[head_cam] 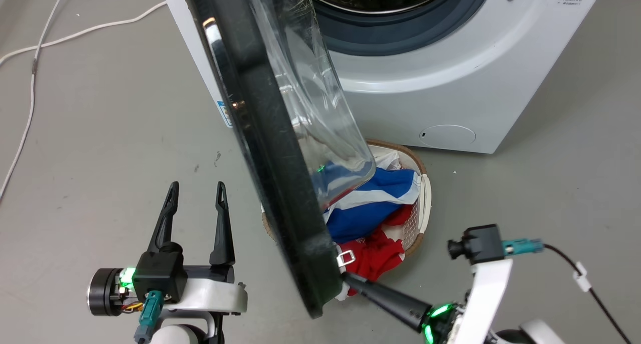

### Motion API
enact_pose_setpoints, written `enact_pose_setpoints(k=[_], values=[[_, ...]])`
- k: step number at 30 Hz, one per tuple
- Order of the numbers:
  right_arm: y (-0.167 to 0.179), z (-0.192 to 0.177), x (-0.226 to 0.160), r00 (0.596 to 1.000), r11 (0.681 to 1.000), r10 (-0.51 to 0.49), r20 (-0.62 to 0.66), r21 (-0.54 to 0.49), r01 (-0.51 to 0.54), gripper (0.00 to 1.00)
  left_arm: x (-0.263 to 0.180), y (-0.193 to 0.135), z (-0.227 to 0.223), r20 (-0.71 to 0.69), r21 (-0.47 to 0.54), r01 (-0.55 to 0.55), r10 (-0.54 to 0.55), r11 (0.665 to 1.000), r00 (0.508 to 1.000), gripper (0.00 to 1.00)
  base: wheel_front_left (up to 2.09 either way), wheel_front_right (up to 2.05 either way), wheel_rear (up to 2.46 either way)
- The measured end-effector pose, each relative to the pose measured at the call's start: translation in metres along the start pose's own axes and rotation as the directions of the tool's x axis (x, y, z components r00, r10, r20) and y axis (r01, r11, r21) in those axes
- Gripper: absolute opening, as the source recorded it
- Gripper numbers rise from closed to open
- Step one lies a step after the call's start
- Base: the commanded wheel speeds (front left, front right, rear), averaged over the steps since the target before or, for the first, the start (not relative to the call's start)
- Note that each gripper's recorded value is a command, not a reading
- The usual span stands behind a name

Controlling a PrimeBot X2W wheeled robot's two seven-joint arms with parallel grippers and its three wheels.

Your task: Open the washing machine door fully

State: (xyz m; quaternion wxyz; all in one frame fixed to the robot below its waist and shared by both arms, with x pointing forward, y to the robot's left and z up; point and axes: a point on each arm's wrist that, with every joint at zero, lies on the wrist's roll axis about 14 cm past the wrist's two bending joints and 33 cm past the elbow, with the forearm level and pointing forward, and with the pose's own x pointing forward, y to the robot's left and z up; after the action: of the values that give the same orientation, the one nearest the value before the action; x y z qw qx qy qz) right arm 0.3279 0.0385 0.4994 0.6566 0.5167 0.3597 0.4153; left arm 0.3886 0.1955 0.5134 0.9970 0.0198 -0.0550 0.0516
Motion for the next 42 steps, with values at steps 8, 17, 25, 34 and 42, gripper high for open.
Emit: enact_pose_setpoints(k=[8,17,25,34,42], values=[[0.007,-0.009,-0.001,1.000,1.000,0.010,0.016,0.013,-0.010,0.00,-0.009,0.001,0.001,-0.003,-0.008,-0.003,0.003,1.000,1.000,1.00,0.00,0.00,0.00],[0.029,0.034,-0.035,0.956,0.995,0.032,0.292,-0.096,-0.004,0.47,-0.022,0.003,0.009,0.013,-0.010,-0.006,0.006,1.000,1.000,1.00,0.00,0.00,0.00],[0.057,0.091,-0.083,0.774,0.959,0.118,0.622,-0.274,0.074,1.00,-0.029,0.002,0.013,0.025,-0.014,0.003,-0.002,1.000,1.000,1.00,0.00,0.00,0.00],[0.072,0.130,-0.142,0.540,0.812,0.220,0.812,-0.460,0.360,1.00,-0.033,-0.002,0.018,0.039,-0.018,0.017,-0.016,1.000,0.999,1.00,0.00,0.00,0.00],[0.093,0.144,-0.176,0.450,0.413,0.310,0.838,-0.545,0.730,1.00,-0.033,-0.002,0.018,0.039,-0.015,0.018,-0.017,1.000,0.999,1.00,0.00,0.00,0.00]])
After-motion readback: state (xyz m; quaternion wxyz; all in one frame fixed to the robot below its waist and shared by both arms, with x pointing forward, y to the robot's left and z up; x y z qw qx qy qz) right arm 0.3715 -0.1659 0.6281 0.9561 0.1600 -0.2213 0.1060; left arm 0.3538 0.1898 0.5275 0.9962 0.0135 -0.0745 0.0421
